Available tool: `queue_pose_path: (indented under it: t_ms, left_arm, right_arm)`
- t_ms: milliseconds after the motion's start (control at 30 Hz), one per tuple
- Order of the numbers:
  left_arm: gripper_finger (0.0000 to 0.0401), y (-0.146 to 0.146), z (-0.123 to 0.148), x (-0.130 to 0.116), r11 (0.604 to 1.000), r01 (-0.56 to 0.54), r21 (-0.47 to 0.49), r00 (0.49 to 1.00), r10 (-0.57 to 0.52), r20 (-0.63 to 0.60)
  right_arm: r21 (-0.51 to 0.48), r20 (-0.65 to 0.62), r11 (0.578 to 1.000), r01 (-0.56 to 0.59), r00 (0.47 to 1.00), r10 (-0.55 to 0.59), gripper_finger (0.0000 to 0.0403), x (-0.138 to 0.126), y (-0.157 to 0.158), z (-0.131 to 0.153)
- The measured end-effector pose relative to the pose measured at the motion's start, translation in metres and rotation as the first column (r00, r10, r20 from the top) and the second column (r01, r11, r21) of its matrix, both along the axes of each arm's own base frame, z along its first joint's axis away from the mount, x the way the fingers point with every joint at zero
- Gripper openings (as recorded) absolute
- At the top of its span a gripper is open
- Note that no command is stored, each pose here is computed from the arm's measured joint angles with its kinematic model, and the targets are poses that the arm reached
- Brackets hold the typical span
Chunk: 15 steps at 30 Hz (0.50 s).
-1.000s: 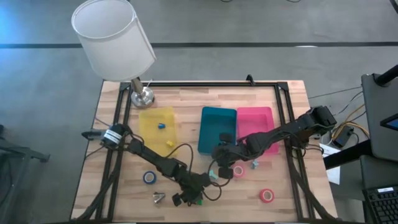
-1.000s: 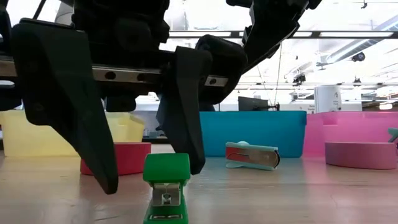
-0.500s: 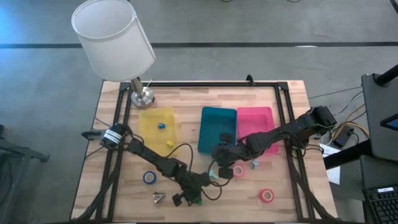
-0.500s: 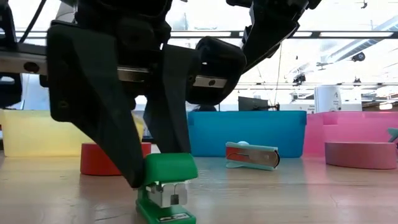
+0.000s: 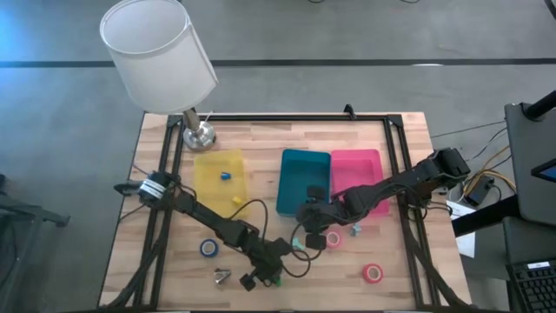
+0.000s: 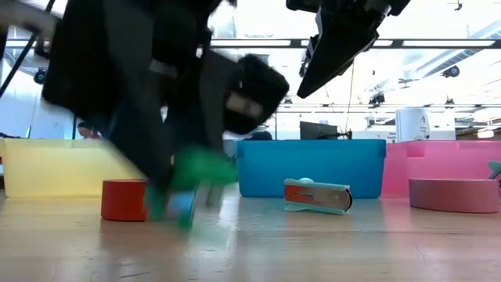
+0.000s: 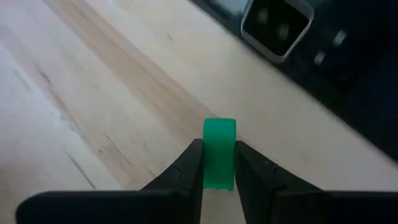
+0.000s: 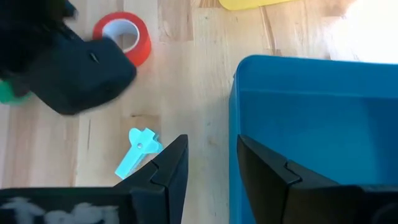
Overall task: Pick and place Stapler, Stapler remover, tape
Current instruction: Put the green stapler into the yellow bin
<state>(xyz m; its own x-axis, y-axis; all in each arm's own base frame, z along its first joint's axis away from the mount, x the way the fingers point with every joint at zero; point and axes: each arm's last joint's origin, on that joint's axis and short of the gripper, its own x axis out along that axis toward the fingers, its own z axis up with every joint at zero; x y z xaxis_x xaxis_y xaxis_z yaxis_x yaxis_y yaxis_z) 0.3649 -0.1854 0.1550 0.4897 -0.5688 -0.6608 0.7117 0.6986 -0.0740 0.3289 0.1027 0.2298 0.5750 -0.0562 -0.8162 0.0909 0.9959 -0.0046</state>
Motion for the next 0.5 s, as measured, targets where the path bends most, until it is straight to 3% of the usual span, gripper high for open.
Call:
queue_pose_path:
  t_ms: [100,267,400,500]
  left_arm:
    - [0.0073,0.003,0.017,-0.006,0.998,-0.057,0.029,0.998,0.057,0.007]
    - [0.0072,0.016,0.045,-0.025,0.966,-0.192,0.170,0.980,0.197,-0.012]
    - [0.0072,0.028,0.074,-0.047,0.916,-0.322,0.239,0.942,0.336,-0.020]
    - [0.0072,0.041,0.095,-0.068,0.850,-0.430,0.303,0.889,0.457,-0.020]
  right_arm:
    - [-0.003,-0.010,1.000,0.000,1.000,0.000,0.0124,-0.002,-0.001,-0.005]
    - [-0.024,0.006,1.000,0.016,1.000,-0.016,0.0121,-0.004,-0.002,-0.016]
    - [-0.046,0.012,0.998,0.030,0.999,-0.030,0.0127,-0.006,-0.004,-0.022]
    - [-0.064,0.034,0.997,0.048,0.998,-0.046,0.0132,-0.006,-0.004,-0.025]
